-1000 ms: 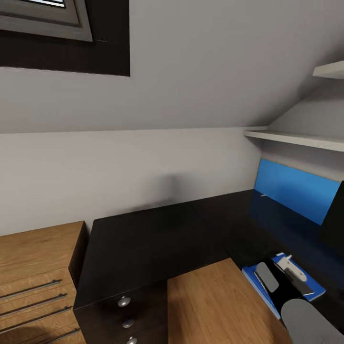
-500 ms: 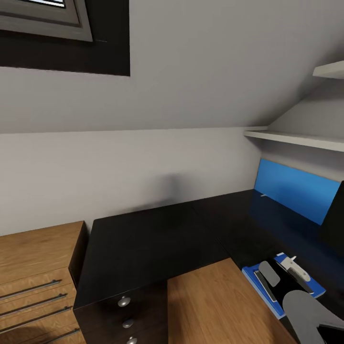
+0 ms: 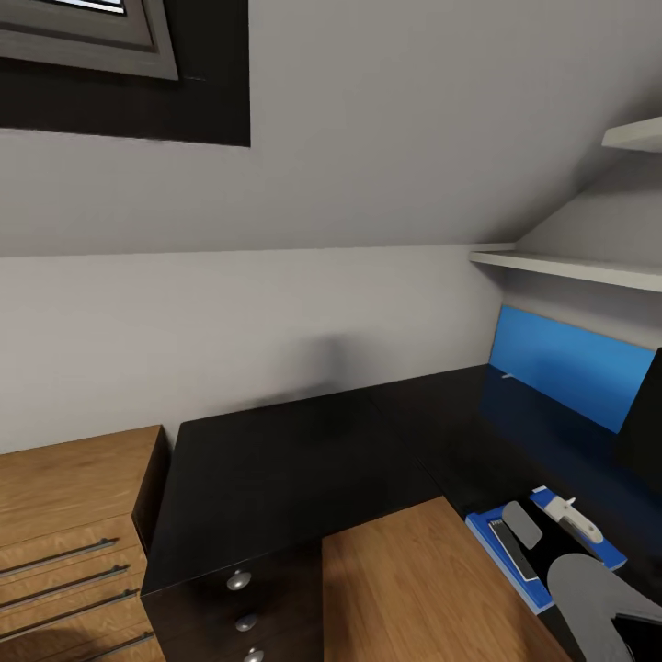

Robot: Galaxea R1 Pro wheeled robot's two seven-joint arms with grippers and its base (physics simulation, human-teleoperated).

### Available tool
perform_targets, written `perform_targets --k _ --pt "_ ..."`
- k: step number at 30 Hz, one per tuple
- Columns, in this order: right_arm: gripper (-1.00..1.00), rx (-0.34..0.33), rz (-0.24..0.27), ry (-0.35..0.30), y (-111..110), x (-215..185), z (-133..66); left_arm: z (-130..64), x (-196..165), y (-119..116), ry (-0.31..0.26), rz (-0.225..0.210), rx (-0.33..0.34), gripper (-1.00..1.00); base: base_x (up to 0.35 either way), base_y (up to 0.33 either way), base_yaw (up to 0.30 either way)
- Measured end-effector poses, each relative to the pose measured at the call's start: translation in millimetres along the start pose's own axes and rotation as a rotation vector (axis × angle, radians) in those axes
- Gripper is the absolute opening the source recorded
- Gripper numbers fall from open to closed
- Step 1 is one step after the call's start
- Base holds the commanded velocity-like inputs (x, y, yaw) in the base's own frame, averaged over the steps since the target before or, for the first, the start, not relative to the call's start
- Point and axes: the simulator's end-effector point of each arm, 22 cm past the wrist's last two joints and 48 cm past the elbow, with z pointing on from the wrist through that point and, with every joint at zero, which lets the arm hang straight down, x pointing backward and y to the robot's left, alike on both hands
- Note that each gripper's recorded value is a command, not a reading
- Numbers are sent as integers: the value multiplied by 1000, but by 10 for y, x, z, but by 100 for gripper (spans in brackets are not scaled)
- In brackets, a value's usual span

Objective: In the bedroom, organize the workspace by keeping the computer under the desk, ensuring the monitor is on the desk, placing the keyboard on the desk next to the monitor, placing the mouse on the desk next to the keyboard, moving the folder from the swivel chair onto the desk next to the mouse, stacking the notebook on top of the folder with the pen on top of the notebook, and positioning the swivel chair next to the desk.

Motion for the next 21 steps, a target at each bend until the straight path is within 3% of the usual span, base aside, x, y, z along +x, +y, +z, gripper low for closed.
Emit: perform_targets --k 5,6,21 --pt "-100 2 -19 1 0 -1 -3 0 2 4 0 0 0 100 0 0 0" --pt "100 2 -20 1 4 2 -5 0 4 4 0 0 0 100 0 0 0" --pt "100 -3 -19 1 27 10 -14 2 1 5 0 1 -1 100 0 0 0"
